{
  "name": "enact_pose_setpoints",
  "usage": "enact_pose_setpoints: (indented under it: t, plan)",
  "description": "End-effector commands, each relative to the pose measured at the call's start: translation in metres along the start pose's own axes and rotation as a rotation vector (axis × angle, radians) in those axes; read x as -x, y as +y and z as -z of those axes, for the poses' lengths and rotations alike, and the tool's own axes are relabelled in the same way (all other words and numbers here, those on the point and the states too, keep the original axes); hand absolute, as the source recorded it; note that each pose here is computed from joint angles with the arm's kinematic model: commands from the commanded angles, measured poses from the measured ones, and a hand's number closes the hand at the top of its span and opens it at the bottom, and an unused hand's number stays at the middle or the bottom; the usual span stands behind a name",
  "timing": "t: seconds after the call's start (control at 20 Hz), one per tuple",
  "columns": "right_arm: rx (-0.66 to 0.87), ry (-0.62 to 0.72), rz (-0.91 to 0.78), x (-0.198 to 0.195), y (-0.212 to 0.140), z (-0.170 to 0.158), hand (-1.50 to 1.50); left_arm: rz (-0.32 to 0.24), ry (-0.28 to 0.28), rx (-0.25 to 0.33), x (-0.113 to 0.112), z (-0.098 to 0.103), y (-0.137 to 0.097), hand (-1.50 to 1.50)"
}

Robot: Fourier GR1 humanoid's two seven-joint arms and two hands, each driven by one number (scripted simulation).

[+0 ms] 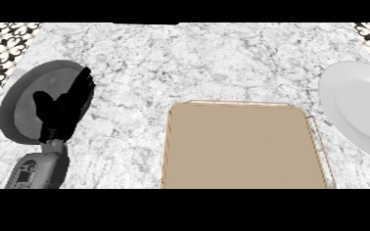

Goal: Pick the tomato from the tray and place it in the plate

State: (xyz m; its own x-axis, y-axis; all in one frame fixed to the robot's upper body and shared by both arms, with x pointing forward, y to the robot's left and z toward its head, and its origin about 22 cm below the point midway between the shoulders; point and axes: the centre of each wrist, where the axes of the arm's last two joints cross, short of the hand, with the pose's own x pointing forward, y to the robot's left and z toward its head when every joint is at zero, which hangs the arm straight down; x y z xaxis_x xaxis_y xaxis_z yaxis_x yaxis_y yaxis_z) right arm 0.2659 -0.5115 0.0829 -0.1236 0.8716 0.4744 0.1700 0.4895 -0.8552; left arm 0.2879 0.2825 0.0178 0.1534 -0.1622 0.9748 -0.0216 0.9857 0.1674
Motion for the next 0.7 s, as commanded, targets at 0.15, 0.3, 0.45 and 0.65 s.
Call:
enact_pose_setpoints:
  t: [0.15,0.3,0.45,0.65]
  plan:
    - [-0.205,0.083,0.129,0.032,0.004,-0.005,-1.50,-0.001,0.000,0.004,-0.007,0.000,0.005,0.00]
    - [-0.213,0.004,0.141,0.031,-0.001,0.009,-1.50,-0.013,-0.026,0.011,-0.012,-0.004,0.010,0.00]
    - [-0.092,-0.093,0.167,0.025,0.008,0.022,-1.50,0.000,0.009,0.006,-0.005,0.009,0.003,0.00]
    - [0.022,-0.277,0.386,0.027,0.012,0.015,-1.50,-0.011,0.008,-0.016,-0.001,-0.001,-0.009,0.00]
